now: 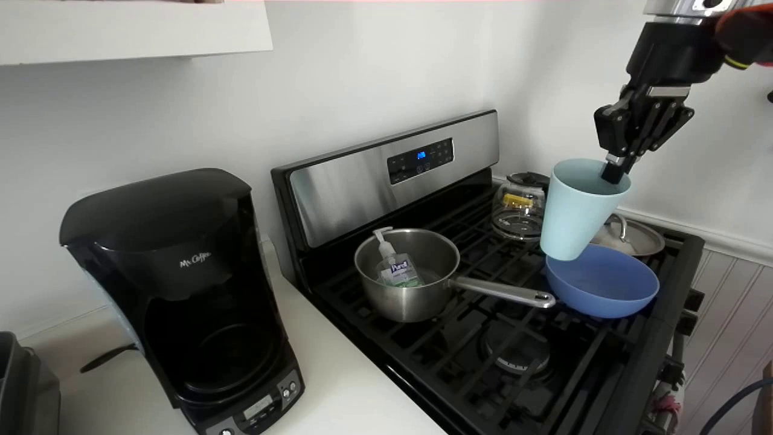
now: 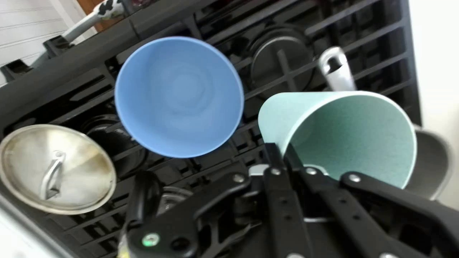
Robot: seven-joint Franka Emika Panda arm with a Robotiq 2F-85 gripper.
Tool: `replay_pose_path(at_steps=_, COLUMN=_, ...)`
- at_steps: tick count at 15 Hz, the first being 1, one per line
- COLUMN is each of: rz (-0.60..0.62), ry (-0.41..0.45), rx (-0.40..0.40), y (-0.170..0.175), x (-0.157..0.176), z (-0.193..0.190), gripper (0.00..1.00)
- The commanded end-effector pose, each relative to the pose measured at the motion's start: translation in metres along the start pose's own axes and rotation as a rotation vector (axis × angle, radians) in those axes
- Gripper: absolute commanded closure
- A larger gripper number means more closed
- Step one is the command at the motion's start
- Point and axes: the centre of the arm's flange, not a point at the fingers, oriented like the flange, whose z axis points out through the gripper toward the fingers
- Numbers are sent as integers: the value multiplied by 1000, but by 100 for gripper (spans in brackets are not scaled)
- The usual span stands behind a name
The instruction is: Put the cup on the counter
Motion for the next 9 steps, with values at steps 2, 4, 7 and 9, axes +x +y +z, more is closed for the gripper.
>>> replay_pose_path(at_steps=2, rz=-168, ry=-164, rx=105, y=-78, x=-38, z=7, gripper=99)
replay_pose_path(at_steps=4, rz=-242, ry=-240, rx=131, y=-105, x=-53, z=19, gripper=99)
replay_pose_path(at_steps=7, rz=-331, ry=-323, rx=104, y=-138, x=-64, z=52, gripper=99)
replay_pose_path(at_steps=9, rz=-331, ry=-352, rx=56, y=-151, x=-66, z=73, gripper=99)
